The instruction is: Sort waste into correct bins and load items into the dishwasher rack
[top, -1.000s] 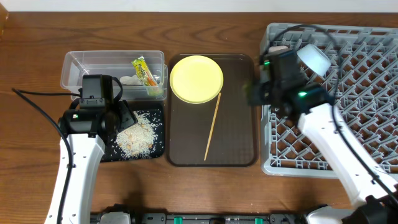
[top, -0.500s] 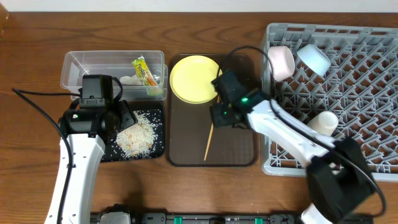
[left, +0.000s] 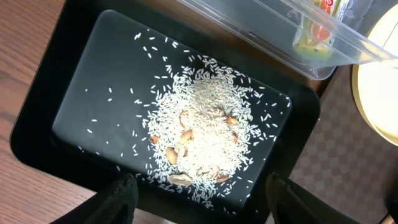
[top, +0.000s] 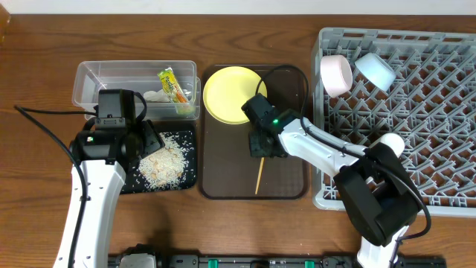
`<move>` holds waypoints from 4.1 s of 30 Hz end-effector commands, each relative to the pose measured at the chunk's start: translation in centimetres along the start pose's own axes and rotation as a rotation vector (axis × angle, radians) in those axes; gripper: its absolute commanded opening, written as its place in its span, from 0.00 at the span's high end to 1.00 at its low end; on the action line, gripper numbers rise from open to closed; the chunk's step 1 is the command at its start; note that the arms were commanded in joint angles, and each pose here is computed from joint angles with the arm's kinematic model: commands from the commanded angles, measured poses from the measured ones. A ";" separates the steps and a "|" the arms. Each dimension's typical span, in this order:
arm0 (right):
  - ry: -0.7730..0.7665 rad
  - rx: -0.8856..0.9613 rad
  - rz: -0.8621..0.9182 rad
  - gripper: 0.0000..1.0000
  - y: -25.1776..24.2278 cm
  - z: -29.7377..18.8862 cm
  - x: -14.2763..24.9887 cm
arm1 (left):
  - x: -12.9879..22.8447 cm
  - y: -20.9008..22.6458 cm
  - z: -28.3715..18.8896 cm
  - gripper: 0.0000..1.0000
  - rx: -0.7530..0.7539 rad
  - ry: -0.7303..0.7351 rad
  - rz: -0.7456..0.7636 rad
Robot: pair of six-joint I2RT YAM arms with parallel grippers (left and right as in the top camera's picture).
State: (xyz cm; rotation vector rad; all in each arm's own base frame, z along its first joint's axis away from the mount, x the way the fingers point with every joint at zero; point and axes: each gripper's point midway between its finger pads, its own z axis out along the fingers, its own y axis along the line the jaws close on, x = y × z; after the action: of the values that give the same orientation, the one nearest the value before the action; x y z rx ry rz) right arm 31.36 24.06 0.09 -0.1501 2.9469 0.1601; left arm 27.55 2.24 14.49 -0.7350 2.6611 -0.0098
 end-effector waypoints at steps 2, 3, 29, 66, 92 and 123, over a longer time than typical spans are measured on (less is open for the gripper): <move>0.029 0.052 0.036 0.83 -1.1 0.9 0.8 | -0.2 0.2 -0.1 0.31 -0.007 -0.007 -0.009; 0.031 0.056 0.042 0.89 -1.4 0.6 0.8 | -0.2 0.2 -0.1 0.31 -0.007 -0.007 -0.009; -0.264 0.133 0.234 0.99 -16.3 -17.1 -3.4 | -0.2 0.2 -0.1 0.31 -0.007 -0.008 -0.010; -0.110 0.117 0.211 0.68 -16.7 -12.5 -3.4 | -0.5 -0.7 -0.2 0.31 0.029 -0.020 0.041; -0.252 0.071 0.161 0.44 -17.0 -18.7 -3.0 | 1.1 -22.4 8.2 0.30 0.293 -0.202 0.816; -0.354 -0.001 0.155 0.41 -15.8 -19.3 -5.7 | 16.2 -21.7 11.5 0.40 0.348 0.305 0.927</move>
State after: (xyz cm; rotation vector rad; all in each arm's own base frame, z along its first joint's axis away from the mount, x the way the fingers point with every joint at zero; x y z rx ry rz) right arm 34.50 6.66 17.24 0.0910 2.6493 0.1590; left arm 31.53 -22.46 0.67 0.6396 2.8514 -0.2722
